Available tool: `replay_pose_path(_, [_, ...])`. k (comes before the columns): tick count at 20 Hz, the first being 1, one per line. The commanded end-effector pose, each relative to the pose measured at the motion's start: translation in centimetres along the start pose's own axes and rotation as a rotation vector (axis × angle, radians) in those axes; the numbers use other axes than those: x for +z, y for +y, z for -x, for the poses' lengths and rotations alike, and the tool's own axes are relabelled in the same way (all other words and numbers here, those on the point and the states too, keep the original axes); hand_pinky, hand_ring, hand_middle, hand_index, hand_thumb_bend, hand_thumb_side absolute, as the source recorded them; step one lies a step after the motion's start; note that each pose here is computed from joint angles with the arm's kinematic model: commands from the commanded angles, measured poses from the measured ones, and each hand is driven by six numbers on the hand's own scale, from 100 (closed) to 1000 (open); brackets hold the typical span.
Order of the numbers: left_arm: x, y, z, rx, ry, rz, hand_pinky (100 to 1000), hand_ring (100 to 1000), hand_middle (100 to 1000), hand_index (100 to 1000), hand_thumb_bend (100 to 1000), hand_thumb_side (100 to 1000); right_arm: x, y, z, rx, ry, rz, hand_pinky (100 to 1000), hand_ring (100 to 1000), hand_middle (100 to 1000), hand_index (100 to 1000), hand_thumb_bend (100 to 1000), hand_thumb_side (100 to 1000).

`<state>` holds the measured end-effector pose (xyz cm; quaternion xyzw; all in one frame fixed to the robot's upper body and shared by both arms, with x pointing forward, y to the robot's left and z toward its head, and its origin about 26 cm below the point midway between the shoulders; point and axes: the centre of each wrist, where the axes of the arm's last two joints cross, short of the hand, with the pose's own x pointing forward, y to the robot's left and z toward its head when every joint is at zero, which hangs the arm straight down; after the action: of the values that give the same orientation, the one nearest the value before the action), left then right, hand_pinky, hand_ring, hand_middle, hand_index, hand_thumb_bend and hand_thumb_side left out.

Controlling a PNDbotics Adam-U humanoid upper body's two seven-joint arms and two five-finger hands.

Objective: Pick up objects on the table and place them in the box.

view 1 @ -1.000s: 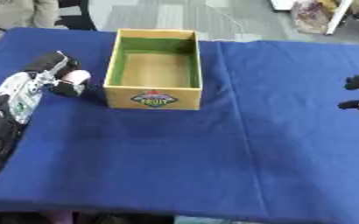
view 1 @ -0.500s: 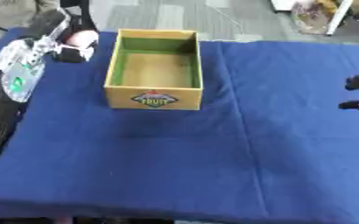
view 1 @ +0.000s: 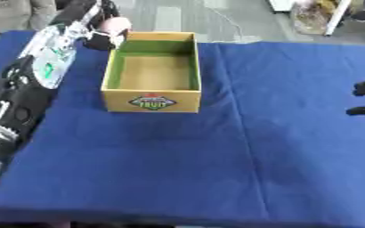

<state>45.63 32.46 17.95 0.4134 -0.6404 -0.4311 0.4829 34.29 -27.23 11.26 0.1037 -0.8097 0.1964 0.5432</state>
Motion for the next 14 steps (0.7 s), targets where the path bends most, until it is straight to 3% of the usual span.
replay_pose_path(1, [-0.7, 0.0, -0.2, -0.017, 0.0, -0.014, 505, 429, 411, 593, 320, 125, -0.5, -0.2, -0.8, 0.02, -0.023, -0.015, 646, 946, 656, 762, 100, 663])
replay_pose_path(7, [-1.0, -2.5, -0.4, -0.043, 0.001, 0.061, 574, 513, 497, 684, 410, 138, -0.6, 0.0, -0.8, 0.018, -0.025, -0.022, 646, 946, 656, 762, 100, 664])
replay_pose_path(10, [-0.9, -3.4, -0.5, -0.056, -0.003, 0.088, 646, 615, 583, 763, 541, 122, -0.6, 0.0, -0.7, 0.017, -0.024, -0.023, 645, 946, 656, 762, 100, 666])
replay_pose_path(14, [-0.8, -3.8, -0.7, -0.061, -0.02, 0.083, 713, 733, 720, 838, 911, 421, -0.7, 0.0, -0.7, 0.017, -0.025, -0.022, 645, 946, 656, 762, 100, 666])
